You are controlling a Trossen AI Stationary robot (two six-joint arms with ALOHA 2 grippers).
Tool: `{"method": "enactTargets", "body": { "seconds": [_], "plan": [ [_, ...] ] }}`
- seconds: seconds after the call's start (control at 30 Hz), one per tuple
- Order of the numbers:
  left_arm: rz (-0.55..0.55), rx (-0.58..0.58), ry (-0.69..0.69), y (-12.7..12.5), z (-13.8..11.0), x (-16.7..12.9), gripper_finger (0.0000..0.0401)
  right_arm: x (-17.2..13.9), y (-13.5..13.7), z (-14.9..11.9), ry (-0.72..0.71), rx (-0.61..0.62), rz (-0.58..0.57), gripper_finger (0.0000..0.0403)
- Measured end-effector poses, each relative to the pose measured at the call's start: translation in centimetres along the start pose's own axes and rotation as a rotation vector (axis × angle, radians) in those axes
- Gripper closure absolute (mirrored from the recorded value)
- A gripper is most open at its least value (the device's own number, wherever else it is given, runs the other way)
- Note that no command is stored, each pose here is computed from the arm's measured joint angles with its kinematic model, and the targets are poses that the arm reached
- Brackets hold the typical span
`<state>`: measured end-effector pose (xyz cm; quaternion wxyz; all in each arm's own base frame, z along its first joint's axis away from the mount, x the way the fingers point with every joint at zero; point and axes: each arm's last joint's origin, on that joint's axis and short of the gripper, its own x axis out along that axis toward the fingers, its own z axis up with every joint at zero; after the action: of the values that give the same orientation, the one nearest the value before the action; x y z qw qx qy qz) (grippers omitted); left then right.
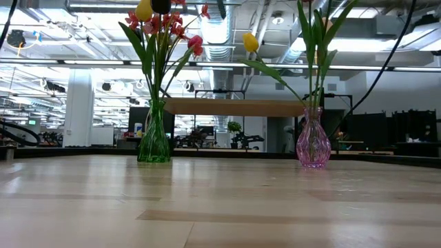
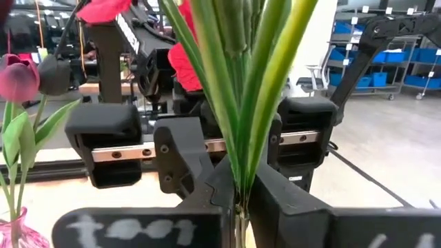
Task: Pick and place flowers into a vace then onto a shelf
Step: Put the orange flowers into the purple vase
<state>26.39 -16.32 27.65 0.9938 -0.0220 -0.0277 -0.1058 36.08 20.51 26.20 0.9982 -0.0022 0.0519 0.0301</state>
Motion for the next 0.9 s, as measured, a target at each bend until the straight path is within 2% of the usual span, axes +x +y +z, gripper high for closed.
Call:
{"method": "enactTargets", "body": {
  "seconds": [0.5,0.57,0.7,0.9],
  "plan": [
    [-0.002,-0.017,0.036,0.00,-0.34,-0.01,0.0395,0.14,-0.28,0.22,-0.019,0.010,-0.004,0.0337],
    [-0.002,-0.018,0.036,0.00,-0.34,-0.01,0.0395,0.16,-0.33,0.22,-0.019,0.011,-0.006,0.0346],
    [-0.001,-0.017,0.038,0.00,-0.36,-0.01,0.0392,0.27,-0.52,0.22,-0.018,0.019,0.000,0.0391],
    [0.020,-0.022,0.026,0.04,-0.24,-0.02,0.0360,0.26,-0.55,0.28,-0.020,0.021,-0.002,0.0397]
  ]
}}
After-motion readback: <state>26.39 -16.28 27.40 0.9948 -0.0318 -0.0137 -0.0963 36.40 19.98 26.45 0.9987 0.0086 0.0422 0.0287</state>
